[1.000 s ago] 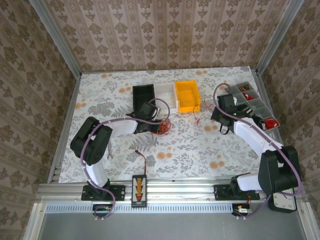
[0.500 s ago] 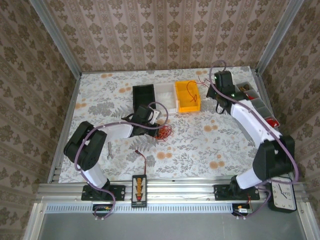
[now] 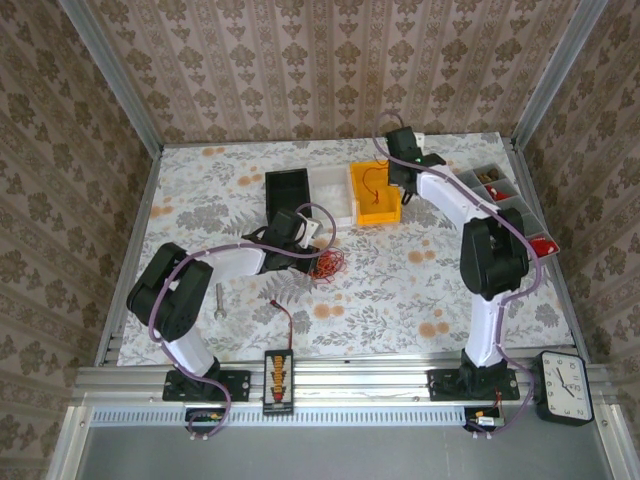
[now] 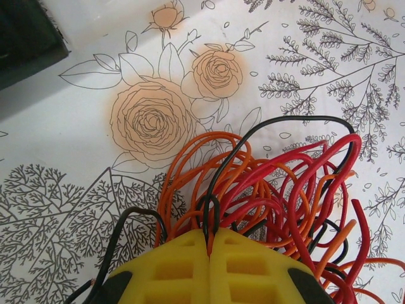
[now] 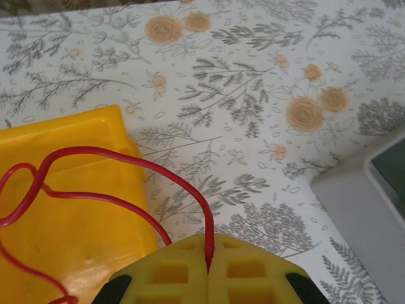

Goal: Untangle the cables

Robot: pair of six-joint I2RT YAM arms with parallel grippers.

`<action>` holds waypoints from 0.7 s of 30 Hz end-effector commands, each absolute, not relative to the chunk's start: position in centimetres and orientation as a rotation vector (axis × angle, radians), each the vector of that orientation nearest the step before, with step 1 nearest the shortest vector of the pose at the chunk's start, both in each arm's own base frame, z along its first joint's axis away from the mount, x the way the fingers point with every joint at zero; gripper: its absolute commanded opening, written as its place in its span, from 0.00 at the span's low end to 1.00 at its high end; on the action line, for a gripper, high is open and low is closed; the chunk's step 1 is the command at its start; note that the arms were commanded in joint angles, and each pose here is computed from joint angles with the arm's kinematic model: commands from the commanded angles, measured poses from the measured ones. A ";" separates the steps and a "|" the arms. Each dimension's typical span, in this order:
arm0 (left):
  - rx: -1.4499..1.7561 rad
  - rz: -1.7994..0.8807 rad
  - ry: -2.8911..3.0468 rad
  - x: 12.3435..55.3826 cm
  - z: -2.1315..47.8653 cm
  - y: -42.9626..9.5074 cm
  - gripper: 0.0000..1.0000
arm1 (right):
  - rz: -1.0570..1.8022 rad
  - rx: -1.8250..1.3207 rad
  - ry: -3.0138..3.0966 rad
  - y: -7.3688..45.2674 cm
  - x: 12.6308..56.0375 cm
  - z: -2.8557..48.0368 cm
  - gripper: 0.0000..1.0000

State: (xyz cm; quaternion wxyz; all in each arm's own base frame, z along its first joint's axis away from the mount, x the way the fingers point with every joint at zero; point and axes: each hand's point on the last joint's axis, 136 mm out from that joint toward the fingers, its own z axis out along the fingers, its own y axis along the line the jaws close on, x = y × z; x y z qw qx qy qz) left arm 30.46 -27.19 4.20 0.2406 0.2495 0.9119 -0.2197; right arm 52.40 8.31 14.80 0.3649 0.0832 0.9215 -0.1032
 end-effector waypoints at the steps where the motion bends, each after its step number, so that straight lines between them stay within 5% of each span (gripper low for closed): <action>1: 0.680 -0.603 2.500 30.8 4.4 -27.0 0.00 | -0.376 0.135 2.425 9.0 52.2 13.3 0.00; 17: 0.680 -0.601 2.524 30.8 3.7 -26.9 0.00 | -0.153 0.094 2.577 13.3 51.7 8.3 0.03; 21: 0.681 -0.602 2.522 30.8 3.8 -27.0 0.00 | -0.099 0.128 2.560 13.7 51.8 9.9 0.18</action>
